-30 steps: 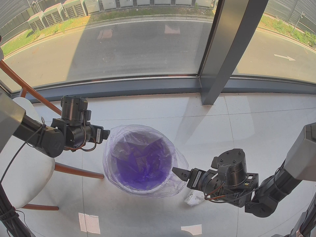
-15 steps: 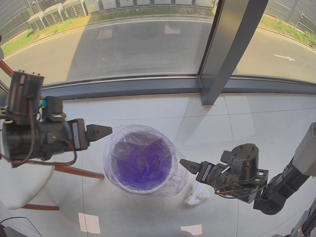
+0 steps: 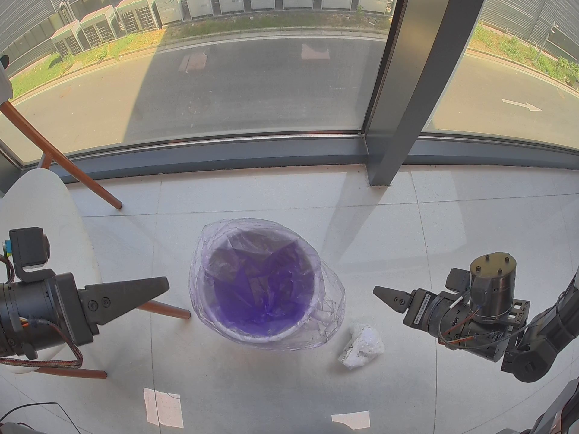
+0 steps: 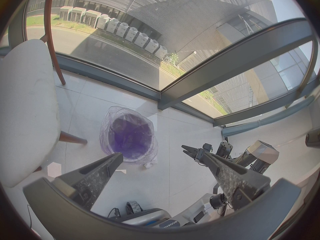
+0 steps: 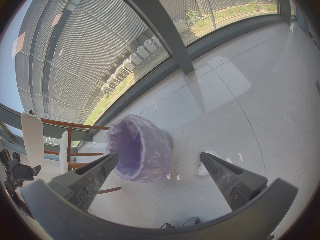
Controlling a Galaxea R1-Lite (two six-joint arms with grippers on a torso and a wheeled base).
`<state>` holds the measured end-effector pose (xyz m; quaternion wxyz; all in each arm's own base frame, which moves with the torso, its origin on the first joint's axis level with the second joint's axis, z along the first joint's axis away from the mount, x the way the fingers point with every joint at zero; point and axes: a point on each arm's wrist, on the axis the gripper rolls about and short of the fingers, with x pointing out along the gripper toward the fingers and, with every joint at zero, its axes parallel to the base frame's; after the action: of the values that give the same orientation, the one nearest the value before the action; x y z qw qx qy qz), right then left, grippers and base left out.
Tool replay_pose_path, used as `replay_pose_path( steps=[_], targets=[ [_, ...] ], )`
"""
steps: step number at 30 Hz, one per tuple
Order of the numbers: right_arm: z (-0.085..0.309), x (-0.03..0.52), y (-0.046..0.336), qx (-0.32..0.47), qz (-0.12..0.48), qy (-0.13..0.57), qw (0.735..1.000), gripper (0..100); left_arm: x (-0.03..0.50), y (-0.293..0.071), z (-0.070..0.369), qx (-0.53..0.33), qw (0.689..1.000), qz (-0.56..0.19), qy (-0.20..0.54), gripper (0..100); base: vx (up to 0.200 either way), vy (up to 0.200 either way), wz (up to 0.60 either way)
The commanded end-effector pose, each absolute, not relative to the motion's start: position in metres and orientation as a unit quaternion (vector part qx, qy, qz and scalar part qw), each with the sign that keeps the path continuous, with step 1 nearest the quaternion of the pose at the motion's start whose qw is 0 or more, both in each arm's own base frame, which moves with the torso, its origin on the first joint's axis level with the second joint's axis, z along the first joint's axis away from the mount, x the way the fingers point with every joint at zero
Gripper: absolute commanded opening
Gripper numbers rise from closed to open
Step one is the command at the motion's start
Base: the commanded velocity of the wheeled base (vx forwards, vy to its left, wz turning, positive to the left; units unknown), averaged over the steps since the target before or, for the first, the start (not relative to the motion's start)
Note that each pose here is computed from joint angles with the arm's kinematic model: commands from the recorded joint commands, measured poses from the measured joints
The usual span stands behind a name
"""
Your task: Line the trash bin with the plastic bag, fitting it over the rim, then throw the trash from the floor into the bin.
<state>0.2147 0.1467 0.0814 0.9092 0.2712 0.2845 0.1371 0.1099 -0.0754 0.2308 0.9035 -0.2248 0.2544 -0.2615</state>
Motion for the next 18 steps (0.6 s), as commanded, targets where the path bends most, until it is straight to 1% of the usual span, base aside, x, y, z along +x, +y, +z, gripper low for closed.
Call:
replay_pose_path(
  steps=[1, 7, 10, 13, 16, 18],
  targets=[
    [0.085, 0.218, 0.142, 0.276, 0.131, 0.274, 0.912, 100, 0.105, -0.072, 0.232, -0.218, 0.907, -0.267, 0.242, 100, -0.2, 0.0, 0.0],
    [0.088, 0.229, 0.14, 0.283, 0.121, 0.263, 0.914, 100, 0.105, -0.072, 0.235, -0.213, 0.91, -0.269, 0.234, 100, -0.2, 0.0, 0.0],
    [0.092, 0.237, 0.135, 0.286, 0.113, 0.249, 0.918, 100, 0.106, -0.072, 0.243, -0.218, 0.911, -0.273, 0.22, 100, -0.2, 0.0, 0.0],
    [0.087, 0.249, 0.127, 0.268, 0.097, 0.244, 0.927, 100, 0.106, -0.071, 0.245, -0.217, 0.913, -0.271, 0.213, 100, -0.2, 0.0, 0.0],
    [0.085, 0.26, 0.119, 0.243, 0.091, 0.237, 0.936, 100, 0.111, -0.066, 0.251, -0.201, 0.929, -0.256, 0.177, 100, -0.2, 0.0, 0.0],
    [0.084, 0.264, 0.117, 0.234, 0.093, 0.237, 0.938, 100, 0.113, -0.064, 0.252, -0.19, 0.934, -0.253, 0.164, 100, 0.0, 0.0, 0.0]
  ],
)
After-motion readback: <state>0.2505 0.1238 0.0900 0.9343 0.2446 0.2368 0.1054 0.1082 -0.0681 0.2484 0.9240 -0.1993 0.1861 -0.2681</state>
